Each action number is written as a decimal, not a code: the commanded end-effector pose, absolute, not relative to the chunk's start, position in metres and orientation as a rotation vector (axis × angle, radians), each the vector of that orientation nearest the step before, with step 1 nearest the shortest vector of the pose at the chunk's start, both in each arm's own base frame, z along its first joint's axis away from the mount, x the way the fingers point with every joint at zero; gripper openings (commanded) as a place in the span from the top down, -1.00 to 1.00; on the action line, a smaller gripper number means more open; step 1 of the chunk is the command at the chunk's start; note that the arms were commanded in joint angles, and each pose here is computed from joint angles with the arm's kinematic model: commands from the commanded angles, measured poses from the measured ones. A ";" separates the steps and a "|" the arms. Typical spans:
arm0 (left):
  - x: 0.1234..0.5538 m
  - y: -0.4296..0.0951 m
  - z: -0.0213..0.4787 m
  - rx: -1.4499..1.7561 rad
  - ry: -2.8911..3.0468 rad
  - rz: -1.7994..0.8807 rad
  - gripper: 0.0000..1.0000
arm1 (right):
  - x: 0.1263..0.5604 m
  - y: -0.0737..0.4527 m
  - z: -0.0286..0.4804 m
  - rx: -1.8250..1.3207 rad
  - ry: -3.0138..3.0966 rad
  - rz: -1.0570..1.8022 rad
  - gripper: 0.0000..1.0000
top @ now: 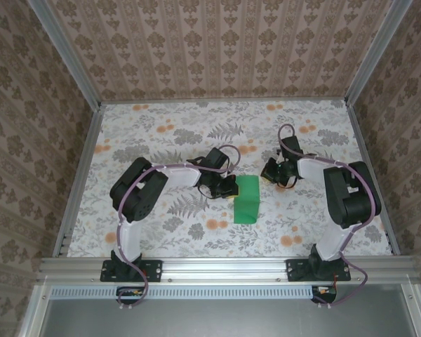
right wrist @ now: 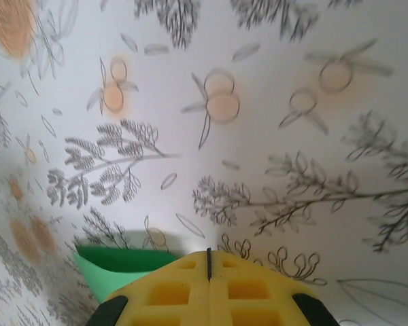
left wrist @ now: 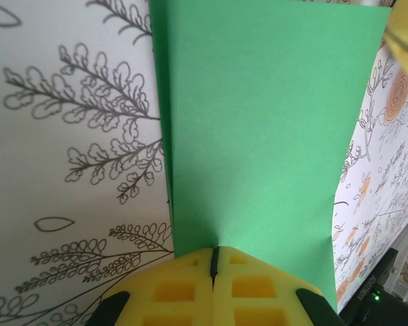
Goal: Fold a paper plane with a square sheet of paper (pick it up from the middle)
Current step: Fold the square sheet of paper in half at the center of the table.
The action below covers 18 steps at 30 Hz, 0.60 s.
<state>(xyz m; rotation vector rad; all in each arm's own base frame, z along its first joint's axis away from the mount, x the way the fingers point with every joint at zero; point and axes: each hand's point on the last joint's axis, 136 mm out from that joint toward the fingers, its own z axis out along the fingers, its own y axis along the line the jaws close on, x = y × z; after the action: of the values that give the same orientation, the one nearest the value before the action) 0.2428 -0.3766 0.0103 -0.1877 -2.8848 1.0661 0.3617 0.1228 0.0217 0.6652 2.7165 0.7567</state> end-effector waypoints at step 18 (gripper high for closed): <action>0.173 -0.291 -0.081 -0.013 -2.799 0.389 1.00 | 0.226 0.172 0.019 0.447 2.940 0.928 0.91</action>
<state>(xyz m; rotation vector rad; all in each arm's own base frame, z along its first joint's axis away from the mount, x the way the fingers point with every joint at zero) 0.2433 -0.3770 0.0117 -0.1861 -2.8842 1.0617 0.2349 0.1709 0.0160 0.4235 2.9304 0.8925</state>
